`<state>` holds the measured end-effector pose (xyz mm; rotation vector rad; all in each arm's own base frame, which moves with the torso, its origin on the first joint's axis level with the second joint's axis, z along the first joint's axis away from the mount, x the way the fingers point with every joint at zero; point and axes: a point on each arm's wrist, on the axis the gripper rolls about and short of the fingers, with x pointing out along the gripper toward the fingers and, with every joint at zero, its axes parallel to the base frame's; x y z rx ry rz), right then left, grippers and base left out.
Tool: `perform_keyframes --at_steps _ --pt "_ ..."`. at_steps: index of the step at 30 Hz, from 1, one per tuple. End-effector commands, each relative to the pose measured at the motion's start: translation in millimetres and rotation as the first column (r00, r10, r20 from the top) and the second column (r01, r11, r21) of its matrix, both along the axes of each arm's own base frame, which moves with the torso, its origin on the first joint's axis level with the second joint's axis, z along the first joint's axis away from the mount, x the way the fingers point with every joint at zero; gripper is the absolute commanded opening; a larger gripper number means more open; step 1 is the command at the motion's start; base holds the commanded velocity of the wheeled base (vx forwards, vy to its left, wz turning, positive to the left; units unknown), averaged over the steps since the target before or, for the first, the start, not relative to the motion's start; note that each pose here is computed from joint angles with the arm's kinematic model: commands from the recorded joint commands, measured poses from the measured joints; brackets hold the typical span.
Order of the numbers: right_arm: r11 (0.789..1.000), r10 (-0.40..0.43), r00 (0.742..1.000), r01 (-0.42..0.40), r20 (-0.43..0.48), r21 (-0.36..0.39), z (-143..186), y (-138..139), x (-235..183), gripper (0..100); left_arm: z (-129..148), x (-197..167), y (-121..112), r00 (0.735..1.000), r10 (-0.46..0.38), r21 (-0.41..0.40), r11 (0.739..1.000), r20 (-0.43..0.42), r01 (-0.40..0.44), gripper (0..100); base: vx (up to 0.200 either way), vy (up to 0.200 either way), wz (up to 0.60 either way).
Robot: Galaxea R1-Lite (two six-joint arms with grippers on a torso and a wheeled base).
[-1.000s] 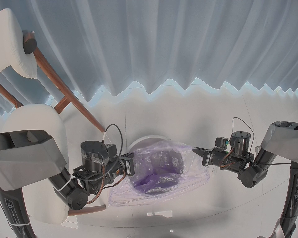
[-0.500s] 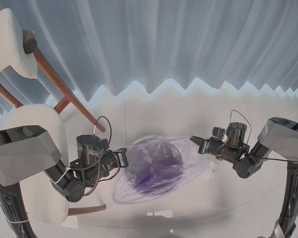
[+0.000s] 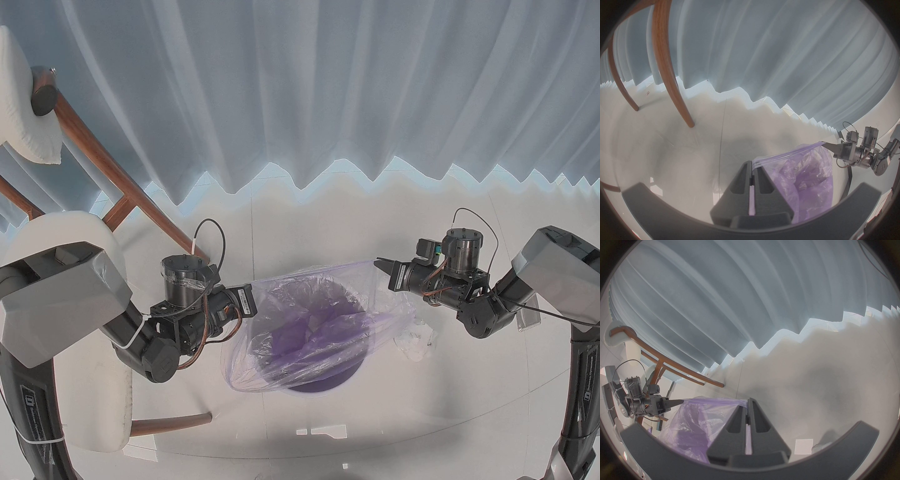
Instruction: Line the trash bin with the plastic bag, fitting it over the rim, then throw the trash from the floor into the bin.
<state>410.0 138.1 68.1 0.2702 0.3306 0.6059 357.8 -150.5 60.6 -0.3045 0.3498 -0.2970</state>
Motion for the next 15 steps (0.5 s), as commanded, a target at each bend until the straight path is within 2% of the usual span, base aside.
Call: perform_keyframes --at_steps 1,8,15 --pt "1.000 0.002 1.000 -0.002 -0.017 -0.005 -8.0 2.5 4.6 0 -13.0 4.3 -0.3 1.000 0.012 0.001 1.000 -0.029 -0.012 0 0.000 0.000 0.00" --pt "1.000 0.005 0.998 -0.006 -0.066 -0.022 -24.4 4.3 -0.2 0 -23.2 4.3 1.1 0.998 0.018 0.008 1.000 -0.053 -0.018 0 0.000 0.000 0.00" --pt "1.000 0.001 0.995 -0.004 -0.098 -0.023 -32.3 2.6 -5.4 0 -20.7 5.4 1.7 0.998 0.038 0.002 0.999 -0.043 -0.038 0 0.000 0.000 0.00"
